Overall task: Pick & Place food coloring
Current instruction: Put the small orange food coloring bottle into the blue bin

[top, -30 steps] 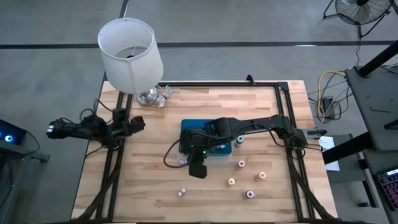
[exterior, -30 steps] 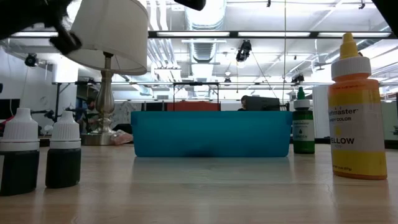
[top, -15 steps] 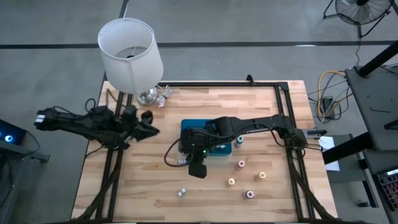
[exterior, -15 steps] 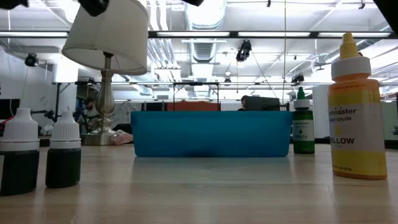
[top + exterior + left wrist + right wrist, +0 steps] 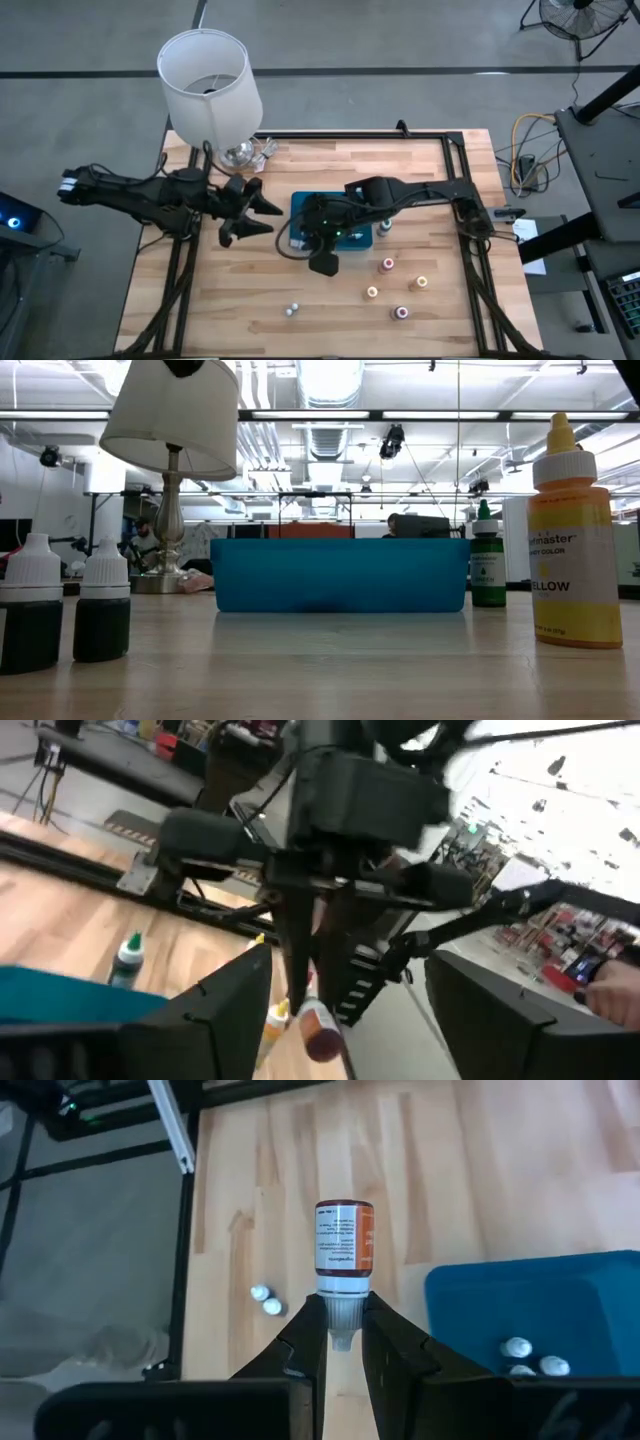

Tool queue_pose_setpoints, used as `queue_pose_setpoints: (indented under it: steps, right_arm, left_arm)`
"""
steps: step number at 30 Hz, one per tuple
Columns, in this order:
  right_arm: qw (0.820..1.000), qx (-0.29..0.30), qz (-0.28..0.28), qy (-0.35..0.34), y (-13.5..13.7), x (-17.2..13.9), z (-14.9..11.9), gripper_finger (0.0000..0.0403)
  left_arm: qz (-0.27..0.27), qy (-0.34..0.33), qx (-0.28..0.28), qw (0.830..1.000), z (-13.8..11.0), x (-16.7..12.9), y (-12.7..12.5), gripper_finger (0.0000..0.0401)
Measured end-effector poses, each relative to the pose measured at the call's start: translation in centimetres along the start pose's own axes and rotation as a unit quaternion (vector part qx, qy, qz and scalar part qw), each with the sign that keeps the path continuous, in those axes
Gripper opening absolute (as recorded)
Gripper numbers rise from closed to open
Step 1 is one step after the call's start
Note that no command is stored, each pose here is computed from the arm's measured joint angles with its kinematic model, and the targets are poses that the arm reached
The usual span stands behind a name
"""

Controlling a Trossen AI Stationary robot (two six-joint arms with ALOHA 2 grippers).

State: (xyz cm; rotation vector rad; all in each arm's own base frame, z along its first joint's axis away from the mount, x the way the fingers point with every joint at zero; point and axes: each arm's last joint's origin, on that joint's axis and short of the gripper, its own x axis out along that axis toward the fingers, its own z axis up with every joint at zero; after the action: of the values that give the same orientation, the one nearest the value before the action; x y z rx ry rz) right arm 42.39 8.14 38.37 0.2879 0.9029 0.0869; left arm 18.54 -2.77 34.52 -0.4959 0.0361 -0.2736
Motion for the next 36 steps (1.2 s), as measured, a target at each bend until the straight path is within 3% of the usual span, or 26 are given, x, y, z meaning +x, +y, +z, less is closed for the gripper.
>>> queue_pose_setpoints:
  steps: [10, 19, 28, 36]
  right_arm:
    - [0.999, 0.009, -0.015, -0.033, -0.7, -2.7, 0.4, 0.0038]
    - [0.999, 0.014, -0.021, -0.039, -1.3, -2.8, 0.7, 0.0038]
    - [0.999, 0.013, -0.021, -0.037, -1.5, -2.8, 0.7, 0.0038]
    - [0.999, 0.013, -0.022, -0.034, -1.5, -2.8, 0.7, 0.0038]
  left_arm:
    - [0.021, 0.058, 0.04, 0.997, -0.2, 1.3, 0.3, 0.0243]
    - [0.033, 0.076, 0.043, 0.996, -0.8, 3.1, 0.9, 0.0243]
    - [0.028, 0.07, 0.079, 0.994, 0.3, 4.2, 0.5, 0.0243]
    - [0.036, 0.078, 0.083, 0.993, 0.1, 5.0, 0.8, 0.0217]
